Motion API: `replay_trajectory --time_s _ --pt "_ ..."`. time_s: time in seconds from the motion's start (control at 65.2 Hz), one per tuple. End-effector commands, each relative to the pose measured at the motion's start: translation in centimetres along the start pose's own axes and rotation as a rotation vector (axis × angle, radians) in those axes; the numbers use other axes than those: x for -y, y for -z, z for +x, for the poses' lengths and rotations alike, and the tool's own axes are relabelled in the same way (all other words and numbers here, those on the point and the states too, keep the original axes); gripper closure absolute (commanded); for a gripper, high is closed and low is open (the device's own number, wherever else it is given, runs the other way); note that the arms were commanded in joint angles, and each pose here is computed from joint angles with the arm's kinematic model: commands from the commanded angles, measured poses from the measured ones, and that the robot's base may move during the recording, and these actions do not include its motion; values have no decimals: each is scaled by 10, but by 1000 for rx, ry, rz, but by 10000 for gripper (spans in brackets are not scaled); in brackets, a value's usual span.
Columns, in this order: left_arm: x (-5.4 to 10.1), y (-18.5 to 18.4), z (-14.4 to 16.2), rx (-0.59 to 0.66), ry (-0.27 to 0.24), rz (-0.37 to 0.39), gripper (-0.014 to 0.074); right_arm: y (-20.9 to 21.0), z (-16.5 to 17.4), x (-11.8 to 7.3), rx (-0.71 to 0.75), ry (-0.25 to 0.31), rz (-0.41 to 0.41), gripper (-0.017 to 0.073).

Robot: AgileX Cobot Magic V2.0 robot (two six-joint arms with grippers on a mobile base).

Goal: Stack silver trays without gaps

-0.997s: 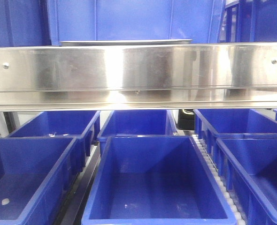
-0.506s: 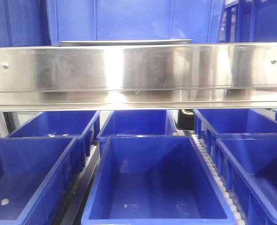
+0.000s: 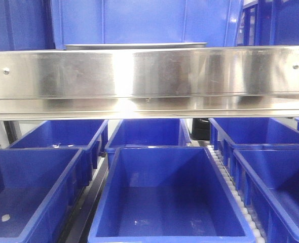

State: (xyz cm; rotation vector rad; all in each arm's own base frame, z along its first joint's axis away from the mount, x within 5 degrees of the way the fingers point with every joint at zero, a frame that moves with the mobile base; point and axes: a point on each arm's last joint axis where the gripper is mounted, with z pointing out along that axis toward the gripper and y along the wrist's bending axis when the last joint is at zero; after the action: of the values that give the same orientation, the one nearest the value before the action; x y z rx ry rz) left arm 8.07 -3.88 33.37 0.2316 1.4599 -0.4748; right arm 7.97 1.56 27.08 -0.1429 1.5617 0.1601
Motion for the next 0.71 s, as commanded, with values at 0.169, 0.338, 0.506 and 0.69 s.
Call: replay_trajectory --time_s 0.169,0.338,0.506,0.69 --pt "1 1 0 9 -8 8 591 21 37 13 63 108 201 571" --pt "1 1 0 9 -8 8 591 27 56 12 90 48 199 571" --pt "1 2 -1 14 -8 10 591 26 65 12 -2 40 195 571" --pt "1 2 -1 14 -8 10 591 26 64 12 9 -5 195 571"
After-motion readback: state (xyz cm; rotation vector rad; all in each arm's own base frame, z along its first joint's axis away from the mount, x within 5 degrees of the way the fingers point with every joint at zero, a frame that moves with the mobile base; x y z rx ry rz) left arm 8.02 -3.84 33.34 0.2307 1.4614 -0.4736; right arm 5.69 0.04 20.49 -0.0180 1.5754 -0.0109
